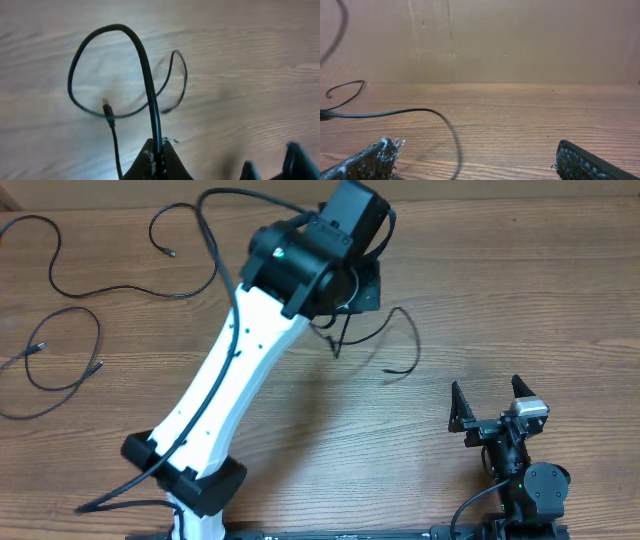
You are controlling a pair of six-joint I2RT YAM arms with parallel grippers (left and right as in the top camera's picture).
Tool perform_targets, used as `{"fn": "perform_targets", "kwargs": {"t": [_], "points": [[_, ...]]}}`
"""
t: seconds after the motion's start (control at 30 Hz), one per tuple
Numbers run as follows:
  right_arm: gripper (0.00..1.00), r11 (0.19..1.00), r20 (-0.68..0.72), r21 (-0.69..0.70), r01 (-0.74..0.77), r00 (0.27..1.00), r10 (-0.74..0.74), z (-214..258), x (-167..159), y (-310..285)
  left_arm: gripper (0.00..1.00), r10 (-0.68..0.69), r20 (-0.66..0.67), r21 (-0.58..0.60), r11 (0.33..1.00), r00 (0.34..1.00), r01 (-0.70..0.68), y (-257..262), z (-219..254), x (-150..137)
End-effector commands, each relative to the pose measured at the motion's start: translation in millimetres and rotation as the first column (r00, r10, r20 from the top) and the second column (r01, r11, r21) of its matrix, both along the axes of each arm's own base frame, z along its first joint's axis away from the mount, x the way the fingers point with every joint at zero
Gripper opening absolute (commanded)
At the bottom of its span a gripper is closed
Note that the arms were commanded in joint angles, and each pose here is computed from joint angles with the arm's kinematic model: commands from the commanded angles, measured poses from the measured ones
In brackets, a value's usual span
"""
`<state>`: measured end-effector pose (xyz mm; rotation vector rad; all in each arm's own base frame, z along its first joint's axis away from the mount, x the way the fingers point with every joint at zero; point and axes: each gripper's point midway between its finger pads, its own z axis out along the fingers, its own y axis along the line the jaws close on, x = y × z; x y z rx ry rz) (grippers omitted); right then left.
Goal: Untangle cables
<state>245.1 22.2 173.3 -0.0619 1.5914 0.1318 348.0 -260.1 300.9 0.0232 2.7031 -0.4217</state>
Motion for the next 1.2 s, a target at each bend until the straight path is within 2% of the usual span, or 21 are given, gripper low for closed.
{"fn": "perform_targets", "kwargs": {"t": [0.0,0.13,0.2,0.47,0.63,0.87,1.17], "points": [[1.00,1.000,0.003,-0.005,0.011,1.000,-0.011,-2,0,-2,0.04,0.096,0.006,0.030,0.995,0.995,-0.096,23,12,-11],[1.00,1.000,0.003,-0.005,0.011,1.000,-0.011,-2,0,-2,0.04,0.231,-0.051,0.115,0.968,0.972,-0.224,52,3,-25],[1.00,1.000,0.003,-0.005,0.011,1.000,-0.011,-2,0,-2,0.04,0.245,-0.083,0.112,0.965,0.966,-0.235,57,0,-27],[1.00,1.000,0.003,-0.005,0.011,1.000,-0.011,-2,0,-2,0.04,0.349,-0.083,0.104,0.935,0.934,-0.340,75,0,-15],[1.00,1.000,0.003,-0.005,0.011,1.000,-0.011,-2,0,-2,0.04,0.394,-0.052,0.145,0.912,0.917,-0.384,88,-5,-6],[1.00,1.000,0.003,-0.005,0.011,1.000,-0.011,-2,0,-2,0.04,0.370,-0.135,0.231,0.914,0.919,-0.333,69,-50,-8],[1.00,1.000,0.003,-0.005,0.011,1.000,-0.011,-2,0,-2,0.04,0.333,-0.280,0.378,0.900,0.900,-0.216,29,-151,-3]]}}
